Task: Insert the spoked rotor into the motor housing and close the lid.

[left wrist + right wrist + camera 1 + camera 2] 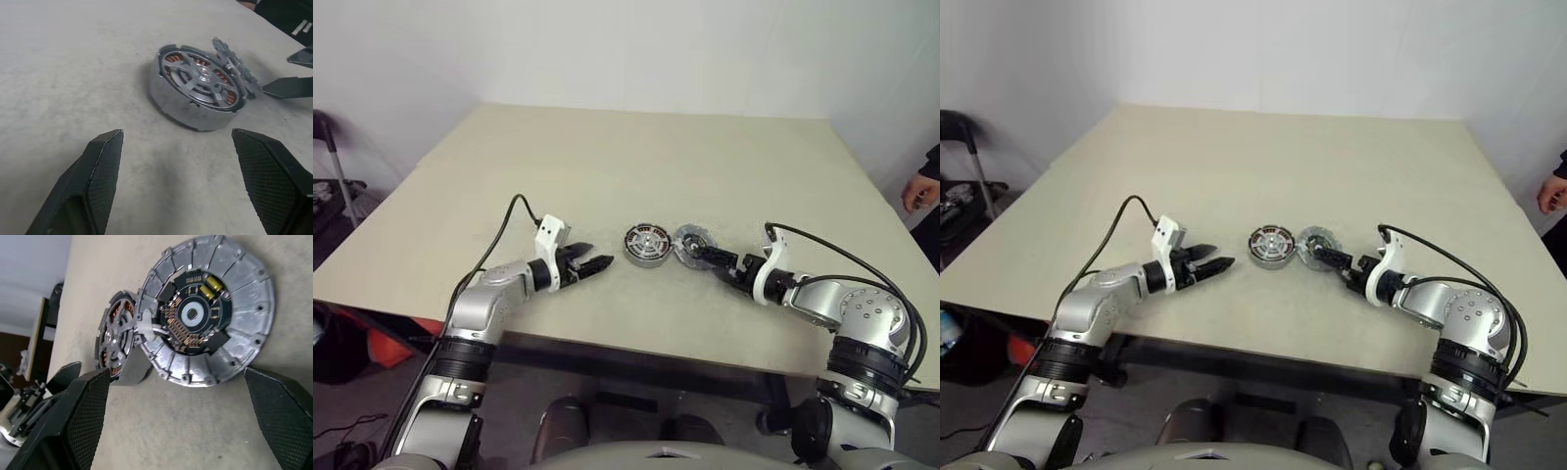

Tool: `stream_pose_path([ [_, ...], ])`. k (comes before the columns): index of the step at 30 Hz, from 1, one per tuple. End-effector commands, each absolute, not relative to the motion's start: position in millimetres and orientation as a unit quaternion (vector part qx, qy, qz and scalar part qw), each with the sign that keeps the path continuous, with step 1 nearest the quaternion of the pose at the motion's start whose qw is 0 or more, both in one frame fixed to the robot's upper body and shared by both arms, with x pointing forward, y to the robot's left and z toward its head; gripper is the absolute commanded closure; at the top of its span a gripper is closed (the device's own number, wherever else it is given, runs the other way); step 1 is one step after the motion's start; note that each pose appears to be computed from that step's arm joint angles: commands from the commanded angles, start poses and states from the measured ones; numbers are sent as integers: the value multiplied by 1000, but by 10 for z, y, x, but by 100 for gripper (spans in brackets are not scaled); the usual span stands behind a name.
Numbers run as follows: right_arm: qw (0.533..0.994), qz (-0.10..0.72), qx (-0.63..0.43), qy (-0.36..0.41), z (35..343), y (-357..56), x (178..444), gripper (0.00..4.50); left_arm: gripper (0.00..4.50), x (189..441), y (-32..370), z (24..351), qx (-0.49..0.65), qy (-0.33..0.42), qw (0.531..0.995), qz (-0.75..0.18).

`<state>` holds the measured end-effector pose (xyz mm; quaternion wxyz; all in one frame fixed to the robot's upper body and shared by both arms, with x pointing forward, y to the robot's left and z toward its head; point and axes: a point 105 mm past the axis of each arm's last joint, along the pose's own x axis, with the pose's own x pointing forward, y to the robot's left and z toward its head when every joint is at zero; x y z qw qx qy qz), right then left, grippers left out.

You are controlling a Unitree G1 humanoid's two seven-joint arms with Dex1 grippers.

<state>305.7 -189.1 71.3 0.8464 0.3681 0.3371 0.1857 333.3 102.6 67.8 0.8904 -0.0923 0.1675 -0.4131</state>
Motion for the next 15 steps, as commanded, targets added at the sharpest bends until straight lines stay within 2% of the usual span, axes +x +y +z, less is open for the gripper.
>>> stream_pose_path([
  [1, 851, 198, 358, 329, 796, -1934, 2959, 3, 76, 3361, 1046, 808, -84, 141, 896, -412],
  [7, 848, 195, 365, 333, 736, -1905, 2952, 3, 76, 3351, 1016, 802, -86, 142, 895, -414],
  [15, 842, 183, 390, 324, 677, -1727, 3165, 3, 76, 3404, 1075, 829, -82, 141, 898, -408],
])
